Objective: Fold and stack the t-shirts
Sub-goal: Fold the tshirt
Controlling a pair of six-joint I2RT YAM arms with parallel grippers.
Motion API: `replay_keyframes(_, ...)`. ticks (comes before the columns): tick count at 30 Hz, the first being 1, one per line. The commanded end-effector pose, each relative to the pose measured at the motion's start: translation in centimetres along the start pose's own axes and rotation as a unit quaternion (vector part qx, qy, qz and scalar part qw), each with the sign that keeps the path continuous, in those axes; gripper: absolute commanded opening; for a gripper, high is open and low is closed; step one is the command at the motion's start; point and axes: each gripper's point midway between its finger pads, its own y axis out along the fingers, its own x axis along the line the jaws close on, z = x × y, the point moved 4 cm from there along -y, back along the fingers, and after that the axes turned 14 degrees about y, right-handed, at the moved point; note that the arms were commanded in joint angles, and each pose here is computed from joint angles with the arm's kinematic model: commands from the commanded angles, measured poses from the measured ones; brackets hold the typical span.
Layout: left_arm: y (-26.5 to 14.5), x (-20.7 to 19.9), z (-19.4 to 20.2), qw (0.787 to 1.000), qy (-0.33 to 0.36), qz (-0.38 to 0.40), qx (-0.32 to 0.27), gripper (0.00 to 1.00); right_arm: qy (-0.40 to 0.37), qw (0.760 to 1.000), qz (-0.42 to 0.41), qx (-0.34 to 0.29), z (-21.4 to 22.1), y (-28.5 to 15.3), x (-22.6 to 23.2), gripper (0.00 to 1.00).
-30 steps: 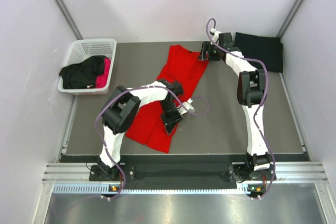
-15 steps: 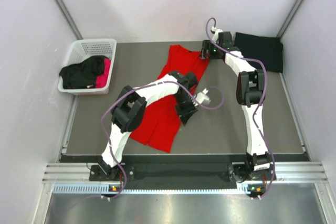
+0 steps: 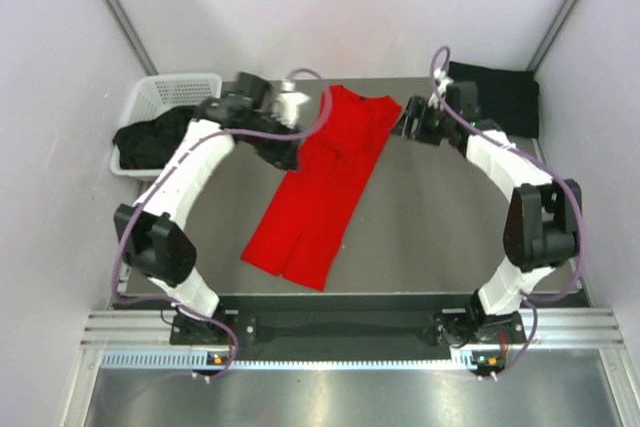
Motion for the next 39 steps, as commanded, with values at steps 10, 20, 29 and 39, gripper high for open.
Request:
replay_keyframes(10,-2.2,3.4,13.1,0.967,-0.231,0.054,0.088,0.49,0.064,0.976,-0.074,0.194,19.0,-2.6,6.0,0.65)
replay_keyframes(20,-0.5,2.0,19.2,0.946,-0.261,0.131,0.144,0.49,0.101,0.948,-0.064,0.296,30.5,-6.2,6.0,0.61)
replay_keyframes(29,1.3,0.5,22.6,0.940,-0.259,0.159,0.156,0.46,0.082,0.931,-0.059,0.350,35.8,-5.7,8.3,0.60)
replay_keyframes(39,1.8,0.8,24.5,0.938,-0.247,0.155,0.189,0.47,0.076,0.918,-0.024,0.389,39.2,-4.0,9.4,0.58)
